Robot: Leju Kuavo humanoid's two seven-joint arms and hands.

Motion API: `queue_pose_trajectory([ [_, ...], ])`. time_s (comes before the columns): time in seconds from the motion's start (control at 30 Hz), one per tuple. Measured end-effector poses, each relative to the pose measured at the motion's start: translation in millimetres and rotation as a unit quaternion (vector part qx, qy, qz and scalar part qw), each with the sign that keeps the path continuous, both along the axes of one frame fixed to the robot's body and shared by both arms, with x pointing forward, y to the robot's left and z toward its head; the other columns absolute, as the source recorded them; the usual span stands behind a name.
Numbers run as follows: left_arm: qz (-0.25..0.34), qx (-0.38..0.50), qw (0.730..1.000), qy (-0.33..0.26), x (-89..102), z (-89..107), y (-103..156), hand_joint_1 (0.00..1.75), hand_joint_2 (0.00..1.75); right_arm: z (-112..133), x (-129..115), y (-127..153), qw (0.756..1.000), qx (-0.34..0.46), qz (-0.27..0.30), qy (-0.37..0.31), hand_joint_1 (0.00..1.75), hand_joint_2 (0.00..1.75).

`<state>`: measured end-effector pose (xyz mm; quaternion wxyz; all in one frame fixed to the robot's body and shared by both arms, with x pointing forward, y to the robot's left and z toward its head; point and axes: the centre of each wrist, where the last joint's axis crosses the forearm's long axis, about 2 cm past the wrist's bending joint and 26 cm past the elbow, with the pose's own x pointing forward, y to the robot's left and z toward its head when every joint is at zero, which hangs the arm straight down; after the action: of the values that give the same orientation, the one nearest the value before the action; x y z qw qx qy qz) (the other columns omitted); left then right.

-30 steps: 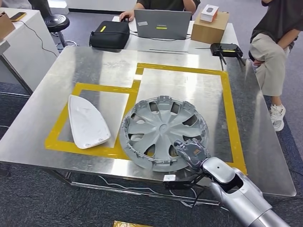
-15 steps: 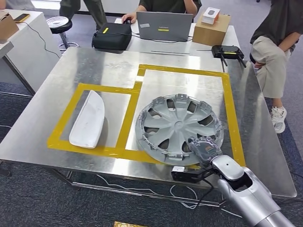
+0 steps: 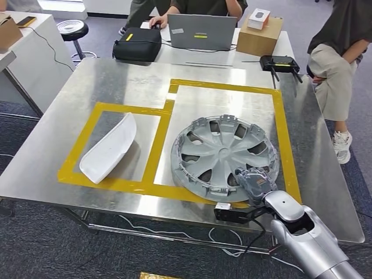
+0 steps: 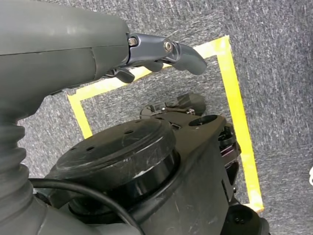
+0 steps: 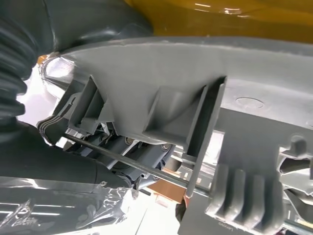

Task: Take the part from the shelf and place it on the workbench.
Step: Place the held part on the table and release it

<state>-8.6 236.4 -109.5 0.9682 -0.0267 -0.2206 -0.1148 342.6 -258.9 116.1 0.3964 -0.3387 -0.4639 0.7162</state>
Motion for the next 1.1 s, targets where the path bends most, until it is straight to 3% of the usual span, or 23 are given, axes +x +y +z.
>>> queue_pose_trajectory([
  [0.03,0.001,0.000,1.000,0.000,0.0,0.0,-0.1,0.00,0.00,0.1,-0.1,-0.1,1.000,0.000,-0.001,0.000,0.30,1.75],
  [0.1,0.003,-0.001,1.000,-0.001,0.0,0.0,-0.3,0.00,0.00,-0.3,-0.7,-0.9,1.000,0.002,-0.004,-0.001,0.04,1.75],
  [0.13,0.004,-0.001,1.000,-0.001,-0.2,0.0,-0.3,0.00,0.00,-0.7,-1.1,-1.6,1.000,0.002,-0.006,0.000,0.00,1.75],
  [0.7,0.012,0.006,1.000,0.008,-1.8,0.1,-1.2,0.00,0.00,2.7,-14.5,-1.1,0.999,0.037,-0.011,-0.023,0.00,1.75],
  [0.83,0.012,0.006,1.000,0.008,-1.8,0.1,-1.3,0.00,0.00,2.8,-16.9,-0.9,0.998,0.051,-0.008,-0.020,0.00,0.00],
  [0.97,0.013,0.005,1.000,0.008,-2.2,0.2,-1.8,0.00,0.00,-0.9,-30.7,3.8,0.992,0.127,0.022,0.012,0.00,0.00],
  [1.1,0.015,0.002,1.000,0.007,-2.9,0.2,-2.0,0.00,0.00,-2.5,-58.8,16.6,0.969,0.237,0.055,0.039,0.00,0.00],
])
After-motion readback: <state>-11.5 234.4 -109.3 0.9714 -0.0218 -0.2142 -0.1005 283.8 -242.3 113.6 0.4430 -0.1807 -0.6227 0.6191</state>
